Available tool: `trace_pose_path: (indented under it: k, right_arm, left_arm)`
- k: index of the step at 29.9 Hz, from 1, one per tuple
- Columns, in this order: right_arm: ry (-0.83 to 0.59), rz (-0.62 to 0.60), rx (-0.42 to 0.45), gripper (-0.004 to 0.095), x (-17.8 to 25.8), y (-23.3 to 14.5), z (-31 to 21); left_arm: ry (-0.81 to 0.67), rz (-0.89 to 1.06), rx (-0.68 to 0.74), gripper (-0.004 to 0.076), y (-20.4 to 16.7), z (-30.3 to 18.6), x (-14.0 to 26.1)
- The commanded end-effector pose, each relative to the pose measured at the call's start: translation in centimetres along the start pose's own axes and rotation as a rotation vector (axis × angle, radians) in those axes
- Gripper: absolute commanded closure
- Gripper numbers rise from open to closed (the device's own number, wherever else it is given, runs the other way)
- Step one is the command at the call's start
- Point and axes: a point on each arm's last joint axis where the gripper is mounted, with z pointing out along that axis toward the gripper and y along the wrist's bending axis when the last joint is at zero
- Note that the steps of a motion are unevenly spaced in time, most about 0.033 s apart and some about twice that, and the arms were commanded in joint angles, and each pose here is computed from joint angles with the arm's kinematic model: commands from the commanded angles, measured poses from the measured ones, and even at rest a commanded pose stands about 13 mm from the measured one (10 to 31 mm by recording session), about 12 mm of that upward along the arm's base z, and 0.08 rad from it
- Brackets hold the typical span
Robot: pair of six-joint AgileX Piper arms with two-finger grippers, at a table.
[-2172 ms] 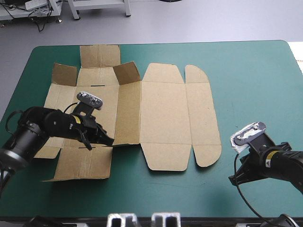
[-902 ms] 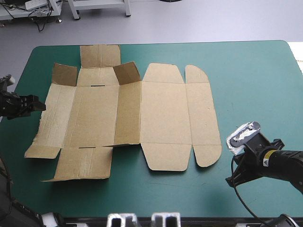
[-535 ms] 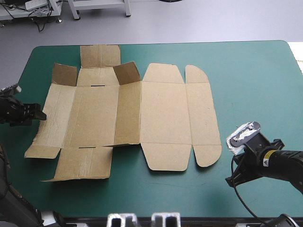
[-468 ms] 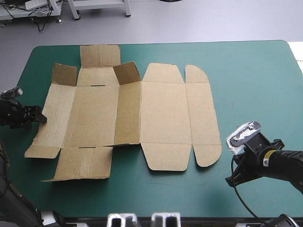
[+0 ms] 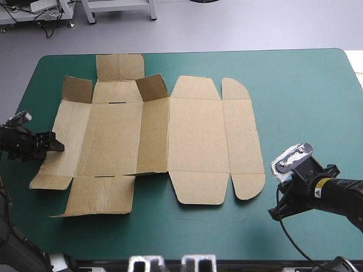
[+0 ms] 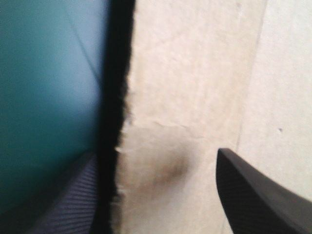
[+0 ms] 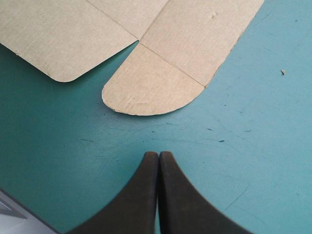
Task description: Fold the box
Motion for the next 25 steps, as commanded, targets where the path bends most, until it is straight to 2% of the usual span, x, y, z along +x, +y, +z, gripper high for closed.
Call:
trace_pose_path:
  k: [1, 7, 9, 11, 14, 15, 17, 21, 25]
  right_arm:
    - [-0.085, -0.012, 0.025, 0.0932, -1.0, -0.3, -0.9]
    - [-0.101, -0.031, 0.030, 0.0932, -1.1, -0.3, -0.9]
    - [-0.108, -0.031, 0.031, 0.0932, -1.2, -0.3, -0.9]
    - [-0.109, -0.031, 0.032, 0.0932, -1.2, -0.3, -0.9]
    - [-0.116, -0.029, 0.029, 0.0932, -1.3, -0.3, -0.9]
    - [-0.118, -0.030, 0.032, 0.0932, -1.3, -0.3, -0.9]
    - [-0.121, -0.030, 0.032, 0.0932, -1.3, -0.3, -0.9]
    - [-0.124, -0.030, 0.033, 0.0932, -1.4, -0.3, -0.9]
    - [-0.126, -0.029, 0.031, 0.0932, -1.4, -0.3, -0.9]
  left_arm:
    - [0.158, 0.005, 0.187, 0.0230, -2.0, 2.2, 2.6]
    - [0.182, 0.069, 0.245, 0.0239, -4.1, 3.7, 2.8]
    - [0.199, 0.095, 0.247, 0.0278, -4.9, 4.2, 2.7]
    - [0.215, 0.126, 0.250, 0.0347, -5.9, 4.7, 2.6]
    - [0.209, 0.173, 0.235, 0.0528, -7.3, 5.5, 2.1]
    - [0.197, 0.179, 0.239, 0.0624, -7.8, 5.7, 1.9]
    - [0.176, 0.184, 0.263, 0.0734, -8.7, 6.0, 1.6]
    - [0.131, 0.280, 0.358, 0.0734, -11.0, 5.8, 1.0]
    - [0.096, 0.438, 0.362, 0.0734, -13.8, 4.1, 0.6]
